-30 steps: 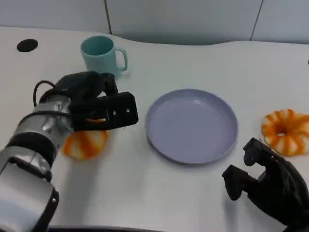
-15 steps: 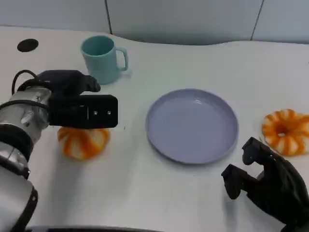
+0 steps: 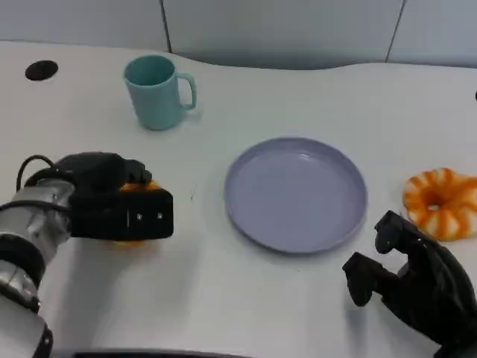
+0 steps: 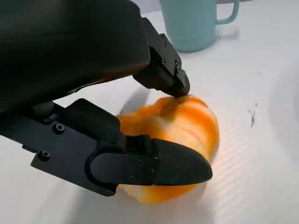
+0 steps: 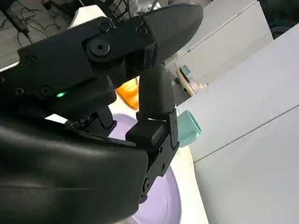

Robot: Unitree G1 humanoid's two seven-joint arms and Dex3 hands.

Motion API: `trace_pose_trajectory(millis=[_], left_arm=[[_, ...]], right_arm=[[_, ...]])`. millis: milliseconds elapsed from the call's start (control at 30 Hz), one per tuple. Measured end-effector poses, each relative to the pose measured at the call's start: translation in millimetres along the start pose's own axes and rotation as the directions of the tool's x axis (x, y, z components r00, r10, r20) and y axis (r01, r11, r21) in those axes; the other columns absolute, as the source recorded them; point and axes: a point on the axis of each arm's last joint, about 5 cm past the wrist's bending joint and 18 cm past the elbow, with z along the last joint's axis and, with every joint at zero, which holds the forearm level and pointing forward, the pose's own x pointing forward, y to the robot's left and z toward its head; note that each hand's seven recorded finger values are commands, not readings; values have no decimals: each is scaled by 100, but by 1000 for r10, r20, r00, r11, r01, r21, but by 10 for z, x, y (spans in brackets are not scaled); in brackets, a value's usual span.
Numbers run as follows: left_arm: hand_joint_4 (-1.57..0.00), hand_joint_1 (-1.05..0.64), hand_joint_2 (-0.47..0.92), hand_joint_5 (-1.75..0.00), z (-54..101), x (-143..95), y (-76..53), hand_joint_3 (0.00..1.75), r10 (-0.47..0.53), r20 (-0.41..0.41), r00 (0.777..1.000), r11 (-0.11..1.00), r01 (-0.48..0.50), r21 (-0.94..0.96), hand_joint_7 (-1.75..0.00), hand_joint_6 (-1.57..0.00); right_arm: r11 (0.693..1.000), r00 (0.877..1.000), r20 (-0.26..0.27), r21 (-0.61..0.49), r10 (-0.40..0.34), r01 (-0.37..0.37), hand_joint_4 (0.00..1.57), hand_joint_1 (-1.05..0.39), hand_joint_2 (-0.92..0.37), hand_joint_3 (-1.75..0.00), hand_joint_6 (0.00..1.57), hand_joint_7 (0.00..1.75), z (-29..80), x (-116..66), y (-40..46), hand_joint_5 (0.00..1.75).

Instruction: Grasp the bread from the table and place it into the plate.

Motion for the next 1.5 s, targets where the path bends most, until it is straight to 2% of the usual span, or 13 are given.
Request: trace_pose_trajectory(millis=[333, 700, 800, 867, 933, 1000, 1033, 1100, 1133, 1200, 1233, 1333, 1500], left_arm=[[0, -105, 92, 0, 30, -1, -39, 50, -48, 24, 999, 999, 48, -3, 0, 0], [0, -105, 92, 0, 21, 2, -49, 51, -74, -10, 997, 997, 74, 6, 0, 0], [-7, -90, 92, -2, 22, 2, -53, 36, -80, -10, 997, 997, 80, 10, -3, -12], [-49, -60, 92, -10, 21, 1, -55, 16, -77, -10, 997, 997, 77, 10, -8, -50], [-61, -52, 92, -9, 22, 2, -63, 11, -49, -10, 999, 999, 50, 2, -8, -61], [-87, -42, 92, -19, 15, -2, -79, 7, -20, -14, 1000, 1000, 20, -14, -10, -78], [-87, -38, 92, -35, 15, -3, -93, 4, 3, -15, 1000, 1000, -4, -22, -9, -87], [-69, -33, 92, -85, 27, 1, -108, 1, 51, -14, 999, 998, -51, -40, -7, -99], [-46, -22, 91, -134, 34, 3, -111, 1, 70, -13, 997, 996, -71, -47, -29, -94], [-37, -12, 92, -166, 50, 9, -117, 1, 119, -14, 993, 991, -120, -66, -132, -45], [-42, -7, 92, -170, 59, 13, -119, 1, 141, -15, 990, 987, -142, -75, -153, -37], [-51, -1, 92, -174, 68, 13, -141, 2, 175, -17, 984, 980, -176, -93, -172, -31], [-50, 7, 92, -175, 75, 11, -153, 3, 185, 2, 983, 978, -184, -94, -167, -36]], right_arm=[[1000, 1000, 17, 4, 15, -15, 88, -39, -89, -1, 64, 175, 31, 8, 26, 175], [1000, 999, 35, 0, 15, -15, 89, -40, -88, 0, 65, 175, 32, -3, 79, 175], [1000, 999, 42, -4, 18, -18, 89, -40, -88, 0, 65, 175, 43, 0, 94, 175], [1000, 999, 43, -5, 18, -18, 88, -40, -90, -1, 64, 175, 44, 1, 100, 175], [1000, 999, 41, -4, 17, -17, 88, -40, -90, -1, 64, 175, 39, -4, 100, 175], [1000, 999, 40, -4, 18, -18, 88, -40, -90, -1, 63, 175, 37, -6, 100, 175], [1000, 999, 41, -3, 19, -19, 88, -40, -90, -1, 63, 175, 37, -6, 100, 175], [1000, 999, 41, -3, 23, -23, 88, -40, -90, -1, 63, 175, 38, -6, 100, 175], [1000, 999, 41, -3, 25, -25, 88, -39, -90, -1, 63, 175, 38, -6, 100, 175], [1000, 999, 42, -2, 29, -29, 87, -39, -90, -1, 62, 175, 38, -6, 98, 175], [999, 999, 42, -1, 34, -34, 87, -39, -90, -1, 62, 175, 37, -6, 97, 175], [999, 998, 43, 0, 36, -36, 88, -40, -90, 0, 63, 175, 36, -5, 96, 175], [999, 999, 44, 2, 32, -33, 89, -40, -89, 0, 65, 175, 33, -2, 100, 175]])
